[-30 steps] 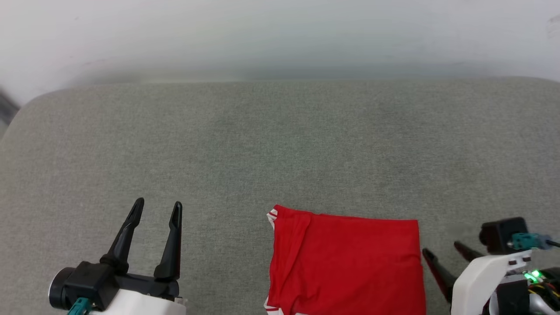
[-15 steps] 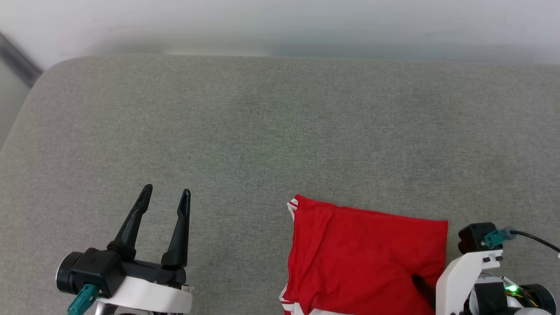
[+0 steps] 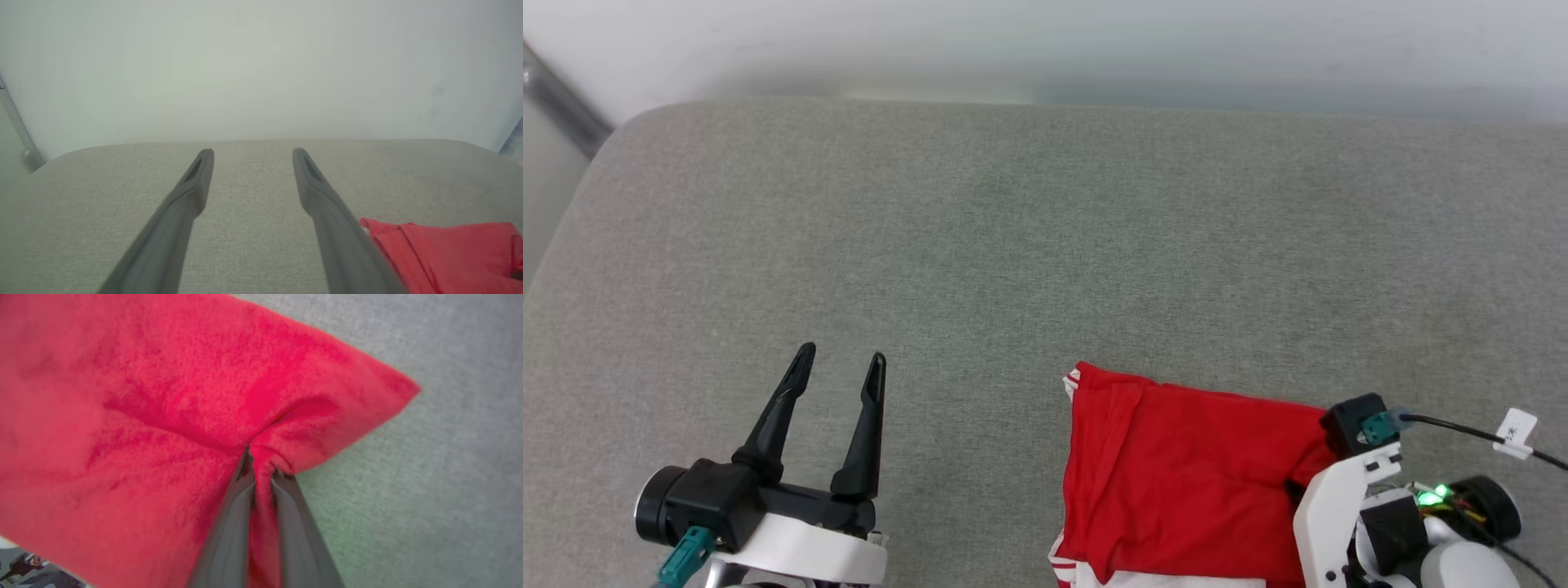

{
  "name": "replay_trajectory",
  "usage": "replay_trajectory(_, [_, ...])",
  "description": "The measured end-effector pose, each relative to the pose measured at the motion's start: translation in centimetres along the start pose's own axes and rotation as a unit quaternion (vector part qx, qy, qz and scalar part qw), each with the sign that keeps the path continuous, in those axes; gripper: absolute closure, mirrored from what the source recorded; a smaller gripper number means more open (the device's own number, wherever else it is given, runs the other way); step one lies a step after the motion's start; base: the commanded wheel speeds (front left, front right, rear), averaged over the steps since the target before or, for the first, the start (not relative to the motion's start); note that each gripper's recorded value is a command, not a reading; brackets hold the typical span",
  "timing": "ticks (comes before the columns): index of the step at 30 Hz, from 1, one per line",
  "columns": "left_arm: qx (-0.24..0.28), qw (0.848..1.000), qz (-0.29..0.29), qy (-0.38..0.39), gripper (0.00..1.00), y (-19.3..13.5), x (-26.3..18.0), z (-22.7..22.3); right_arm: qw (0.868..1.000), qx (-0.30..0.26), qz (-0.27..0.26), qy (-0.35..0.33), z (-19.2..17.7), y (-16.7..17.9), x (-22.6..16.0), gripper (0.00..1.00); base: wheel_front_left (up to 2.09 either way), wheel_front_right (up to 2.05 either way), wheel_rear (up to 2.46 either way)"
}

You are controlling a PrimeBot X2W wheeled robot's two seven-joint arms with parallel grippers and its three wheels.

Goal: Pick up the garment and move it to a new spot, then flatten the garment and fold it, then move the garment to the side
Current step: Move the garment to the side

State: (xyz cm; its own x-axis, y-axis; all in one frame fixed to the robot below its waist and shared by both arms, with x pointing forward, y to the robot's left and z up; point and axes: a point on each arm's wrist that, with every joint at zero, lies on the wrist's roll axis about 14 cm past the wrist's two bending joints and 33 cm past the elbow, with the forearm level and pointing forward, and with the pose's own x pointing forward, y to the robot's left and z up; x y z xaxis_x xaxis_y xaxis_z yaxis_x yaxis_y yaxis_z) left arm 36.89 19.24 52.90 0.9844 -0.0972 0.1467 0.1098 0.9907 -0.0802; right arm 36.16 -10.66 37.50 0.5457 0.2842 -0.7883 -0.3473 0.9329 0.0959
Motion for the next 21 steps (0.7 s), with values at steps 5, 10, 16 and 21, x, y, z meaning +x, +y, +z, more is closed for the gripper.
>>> replay_trajectory(5, [-0.009, 1.000, -0.025, -0.004, 0.00, -1.6, 0.4, 0.1, 0.993, -0.100, -0.046, -0.033, 2.4, -2.0, -1.7, 1.00, 0.00, 0.00, 0.00])
replay_trajectory(10, [-0.023, 0.997, -0.068, -0.002, 0.00, -4.5, 1.2, -0.4, 0.973, -0.199, -0.114, -0.036, 3.9, -5.6, -4.3, 1.00, 0.00, 0.00, 0.00])
replay_trajectory(16, [-0.038, 0.989, -0.142, -0.003, 0.00, -9.1, 2.9, -0.8, 0.942, -0.264, -0.208, -0.016, 5.3, -12.4, -8.2, 1.00, 0.00, 0.00, 0.00])
replay_trajectory(21, [-0.054, 0.979, -0.197, -0.003, 0.00, -12.4, 4.6, -1.7, 0.909, -0.307, -0.283, 0.017, 6.2, -18.8, -10.8, 1.00, 0.00, 0.00, 0.00])
